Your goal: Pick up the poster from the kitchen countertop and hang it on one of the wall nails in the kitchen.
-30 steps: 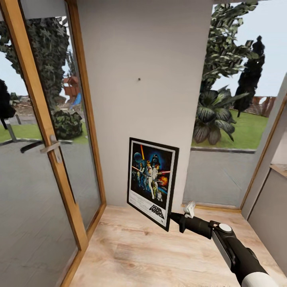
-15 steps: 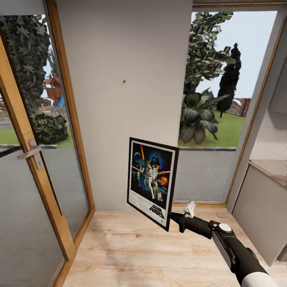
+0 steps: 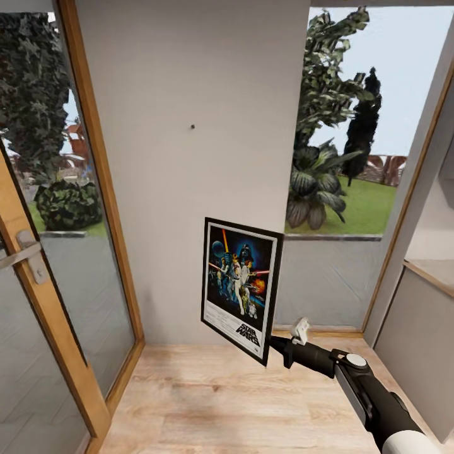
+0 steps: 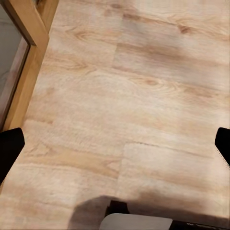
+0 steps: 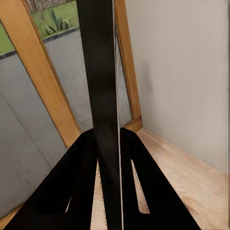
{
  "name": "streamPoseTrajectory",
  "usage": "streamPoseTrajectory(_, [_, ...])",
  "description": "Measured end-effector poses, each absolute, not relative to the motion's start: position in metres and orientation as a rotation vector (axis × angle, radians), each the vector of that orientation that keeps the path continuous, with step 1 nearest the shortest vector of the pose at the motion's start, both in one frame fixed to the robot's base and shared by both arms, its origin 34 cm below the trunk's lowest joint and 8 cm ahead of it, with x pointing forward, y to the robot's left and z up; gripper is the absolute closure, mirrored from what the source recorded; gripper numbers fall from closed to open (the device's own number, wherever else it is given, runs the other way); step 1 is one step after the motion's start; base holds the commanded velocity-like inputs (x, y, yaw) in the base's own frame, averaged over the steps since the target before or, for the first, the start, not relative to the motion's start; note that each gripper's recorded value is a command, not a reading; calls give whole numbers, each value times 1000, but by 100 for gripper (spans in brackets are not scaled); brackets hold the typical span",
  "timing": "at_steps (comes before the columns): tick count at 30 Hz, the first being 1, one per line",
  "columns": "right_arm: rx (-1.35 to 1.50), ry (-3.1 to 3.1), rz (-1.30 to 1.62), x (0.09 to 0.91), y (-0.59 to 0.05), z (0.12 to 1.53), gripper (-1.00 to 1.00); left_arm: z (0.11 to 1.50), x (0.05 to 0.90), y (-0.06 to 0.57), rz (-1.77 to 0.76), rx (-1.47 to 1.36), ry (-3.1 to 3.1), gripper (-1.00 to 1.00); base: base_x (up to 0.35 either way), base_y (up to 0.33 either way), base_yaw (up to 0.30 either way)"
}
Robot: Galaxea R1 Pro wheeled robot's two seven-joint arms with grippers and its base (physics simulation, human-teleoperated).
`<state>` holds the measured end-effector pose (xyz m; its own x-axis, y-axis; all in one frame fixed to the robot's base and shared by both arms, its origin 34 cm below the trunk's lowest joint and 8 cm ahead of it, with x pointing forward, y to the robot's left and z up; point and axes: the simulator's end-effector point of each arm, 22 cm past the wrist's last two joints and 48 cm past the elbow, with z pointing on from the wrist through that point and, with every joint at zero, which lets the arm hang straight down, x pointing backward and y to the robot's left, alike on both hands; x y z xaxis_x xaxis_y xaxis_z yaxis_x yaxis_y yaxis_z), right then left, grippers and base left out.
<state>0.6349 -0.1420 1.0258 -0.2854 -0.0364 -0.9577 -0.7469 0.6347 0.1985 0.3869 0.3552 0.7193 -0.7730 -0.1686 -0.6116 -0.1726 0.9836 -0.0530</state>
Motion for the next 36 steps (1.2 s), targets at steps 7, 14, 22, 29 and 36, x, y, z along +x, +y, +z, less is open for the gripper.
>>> streamPoseTrajectory(7, [-640,1738,792,635,-142,1026,100,719,387,355,8,-238,2470,-100,335,0,0])
streamPoseTrajectory(14, [-640,1738,792,635,-142,1026,100,719,387,355,8,-238,2470,-100,336,0,0])
streamPoseTrajectory(22, [-640,1738,794,635,-142,1026,100,719,387,355,8,-238,2470,-100,336,0,0])
streamPoseTrajectory(29, [-640,1738,794,635,-142,1026,100,719,387,355,8,-238,2470,-100,336,0,0])
streamPoseTrajectory(36, [-642,1737,798,635,-141,1026,100,719,388,356,10,-240,2467,-100,175,0,0])
